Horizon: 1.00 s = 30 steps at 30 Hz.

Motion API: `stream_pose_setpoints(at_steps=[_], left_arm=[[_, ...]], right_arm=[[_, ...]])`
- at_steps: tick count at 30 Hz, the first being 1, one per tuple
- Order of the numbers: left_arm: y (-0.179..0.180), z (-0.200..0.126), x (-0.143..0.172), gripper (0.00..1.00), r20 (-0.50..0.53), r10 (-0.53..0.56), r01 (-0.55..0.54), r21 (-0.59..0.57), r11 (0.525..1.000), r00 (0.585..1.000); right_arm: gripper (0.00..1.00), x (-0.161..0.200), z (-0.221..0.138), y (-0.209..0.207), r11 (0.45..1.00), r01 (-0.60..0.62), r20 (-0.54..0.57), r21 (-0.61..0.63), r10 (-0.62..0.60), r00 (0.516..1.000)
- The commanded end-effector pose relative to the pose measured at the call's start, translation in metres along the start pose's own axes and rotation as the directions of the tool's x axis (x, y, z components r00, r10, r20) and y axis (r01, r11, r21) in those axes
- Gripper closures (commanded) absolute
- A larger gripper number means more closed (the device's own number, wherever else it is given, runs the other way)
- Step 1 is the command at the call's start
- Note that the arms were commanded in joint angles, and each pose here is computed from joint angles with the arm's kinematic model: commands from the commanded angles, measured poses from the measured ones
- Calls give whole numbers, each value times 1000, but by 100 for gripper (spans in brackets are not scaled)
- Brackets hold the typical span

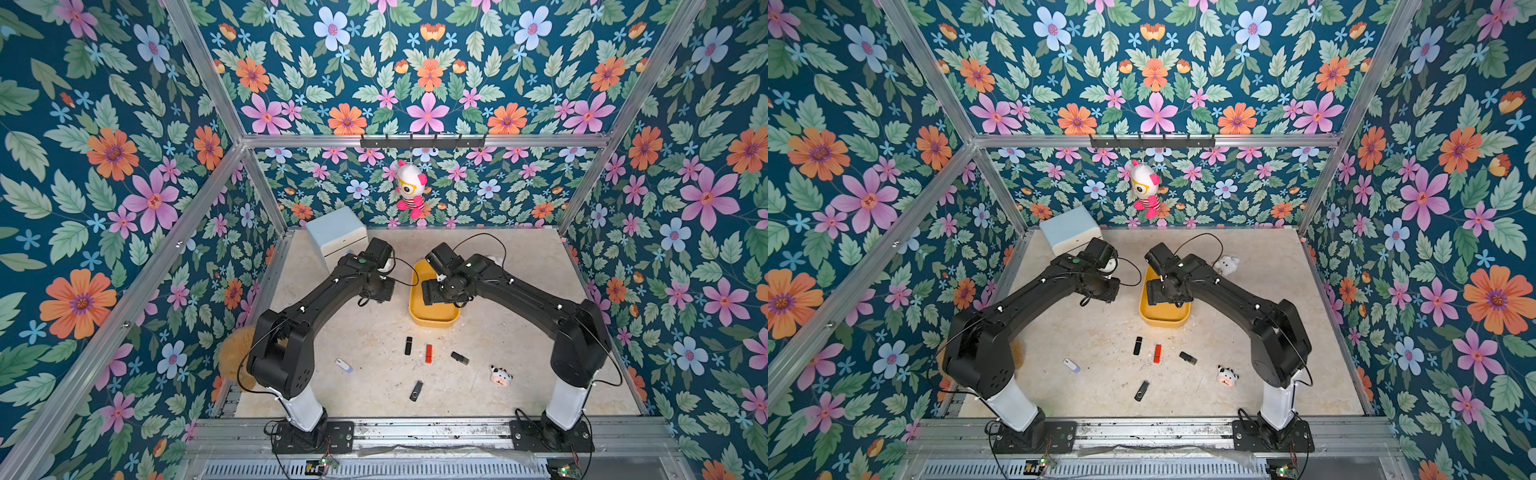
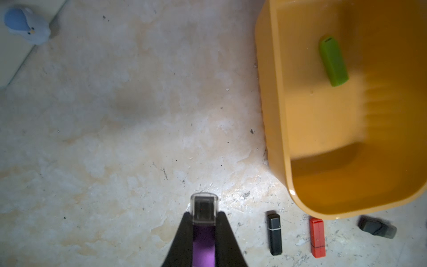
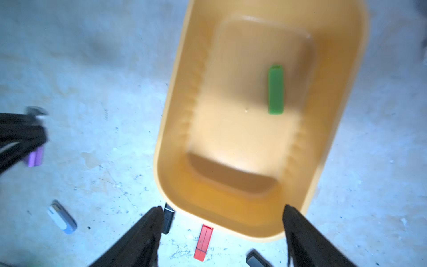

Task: Put the usb flash drive into the storage box
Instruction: Place the USB flash in the storage box.

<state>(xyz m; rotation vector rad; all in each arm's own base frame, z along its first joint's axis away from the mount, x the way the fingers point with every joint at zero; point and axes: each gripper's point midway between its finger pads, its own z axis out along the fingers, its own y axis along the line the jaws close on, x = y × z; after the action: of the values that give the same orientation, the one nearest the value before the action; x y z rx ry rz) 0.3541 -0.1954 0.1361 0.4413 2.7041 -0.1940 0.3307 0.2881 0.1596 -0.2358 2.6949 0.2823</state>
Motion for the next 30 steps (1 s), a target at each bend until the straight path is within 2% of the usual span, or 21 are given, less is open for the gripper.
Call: stream_pose_setpoints(at_steps=[1, 7, 13, 21, 30], left_arm=[[-13, -6, -14, 100, 31, 17, -18, 43, 999, 999], [-48, -5, -41, 100, 63, 59, -65, 105, 992, 996], [-93, 1, -68, 100, 79, 127, -138, 149, 979, 989], [-130, 41, -72, 100, 44, 160, -166, 168, 972, 986], [-126, 98, -71, 100, 24, 129, -131, 89, 987, 991]], right_arm=[[10, -16, -29, -36, 989, -113, 92, 98, 104, 990], [9, 12, -54, -120, 935, -318, 103, 154, 305, 947], [8, 54, -59, -161, 884, -435, 113, 171, 421, 900], [3, 84, -53, -178, 847, -498, 111, 188, 485, 867], [2, 97, -50, -168, 841, -531, 86, 102, 524, 847]])
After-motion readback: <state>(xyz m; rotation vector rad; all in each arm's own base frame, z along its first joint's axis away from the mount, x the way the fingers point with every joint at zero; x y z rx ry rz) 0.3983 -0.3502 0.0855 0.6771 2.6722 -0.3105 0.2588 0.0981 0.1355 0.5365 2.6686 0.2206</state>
